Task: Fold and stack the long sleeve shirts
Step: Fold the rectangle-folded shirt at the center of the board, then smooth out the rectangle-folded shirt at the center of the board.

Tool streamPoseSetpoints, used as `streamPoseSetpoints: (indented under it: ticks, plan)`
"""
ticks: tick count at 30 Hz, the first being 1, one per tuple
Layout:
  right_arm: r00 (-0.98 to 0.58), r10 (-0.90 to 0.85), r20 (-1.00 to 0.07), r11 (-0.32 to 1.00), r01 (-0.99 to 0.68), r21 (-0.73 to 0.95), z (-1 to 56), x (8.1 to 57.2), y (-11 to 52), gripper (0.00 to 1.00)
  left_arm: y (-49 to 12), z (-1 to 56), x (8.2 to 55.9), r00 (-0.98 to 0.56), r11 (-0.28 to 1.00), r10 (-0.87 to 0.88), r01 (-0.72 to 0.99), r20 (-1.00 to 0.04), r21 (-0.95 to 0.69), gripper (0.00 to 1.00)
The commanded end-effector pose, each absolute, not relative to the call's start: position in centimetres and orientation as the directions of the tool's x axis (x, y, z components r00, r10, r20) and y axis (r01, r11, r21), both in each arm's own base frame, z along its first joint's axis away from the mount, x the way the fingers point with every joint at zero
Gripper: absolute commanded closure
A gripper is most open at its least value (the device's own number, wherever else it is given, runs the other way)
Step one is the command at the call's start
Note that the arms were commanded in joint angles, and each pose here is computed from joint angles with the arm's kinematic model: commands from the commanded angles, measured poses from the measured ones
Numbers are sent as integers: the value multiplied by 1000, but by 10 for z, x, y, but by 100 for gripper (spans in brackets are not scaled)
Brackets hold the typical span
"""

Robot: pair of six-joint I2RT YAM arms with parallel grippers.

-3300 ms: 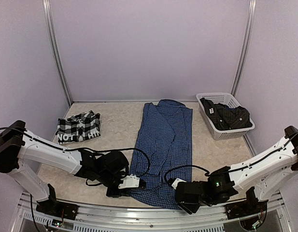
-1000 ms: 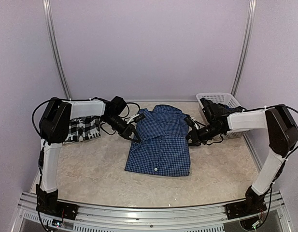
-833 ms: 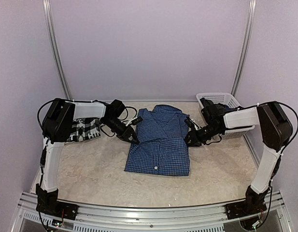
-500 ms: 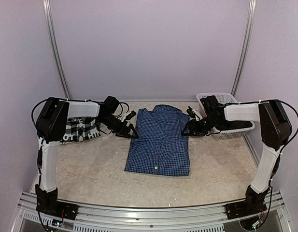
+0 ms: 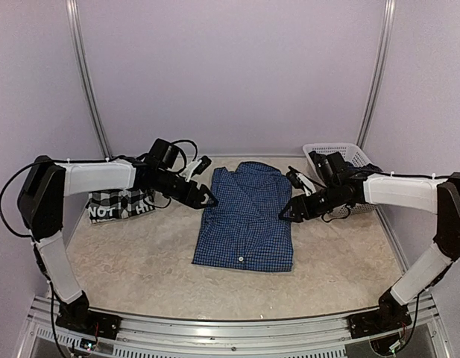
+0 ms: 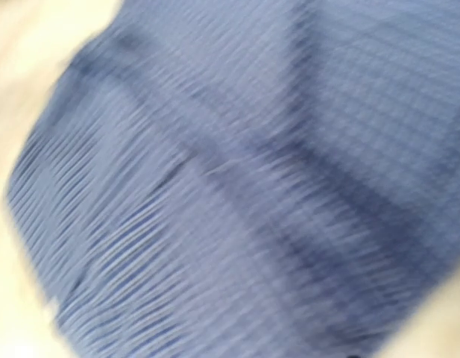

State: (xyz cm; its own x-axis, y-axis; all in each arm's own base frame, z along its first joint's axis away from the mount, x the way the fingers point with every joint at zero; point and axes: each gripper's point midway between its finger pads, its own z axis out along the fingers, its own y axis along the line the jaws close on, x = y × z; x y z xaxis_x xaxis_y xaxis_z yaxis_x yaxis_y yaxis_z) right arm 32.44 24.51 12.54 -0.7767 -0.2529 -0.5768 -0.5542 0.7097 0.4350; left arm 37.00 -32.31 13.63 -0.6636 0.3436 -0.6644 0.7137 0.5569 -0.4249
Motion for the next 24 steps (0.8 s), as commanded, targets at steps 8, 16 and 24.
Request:
streamPoseSetpoints:
  ticks: [8, 16, 24]
  plan:
    - [-756, -326, -568, 559, -639, 529, 96, 280, 280, 43, -365, 71, 317, -649, 485, 451, 755, -613, -442, 28]
    - [-821, -322, -471, 661, -551, 509, 45, 316, 267, 48, -341, 22, 331, -712, 630, 459, 682, -532, -371, 29]
    - [-821, -346, -454, 770, -525, 362, 36, 325, 233, 42, -305, -10, 319, -777, 735, 434, 599, -457, -319, 33]
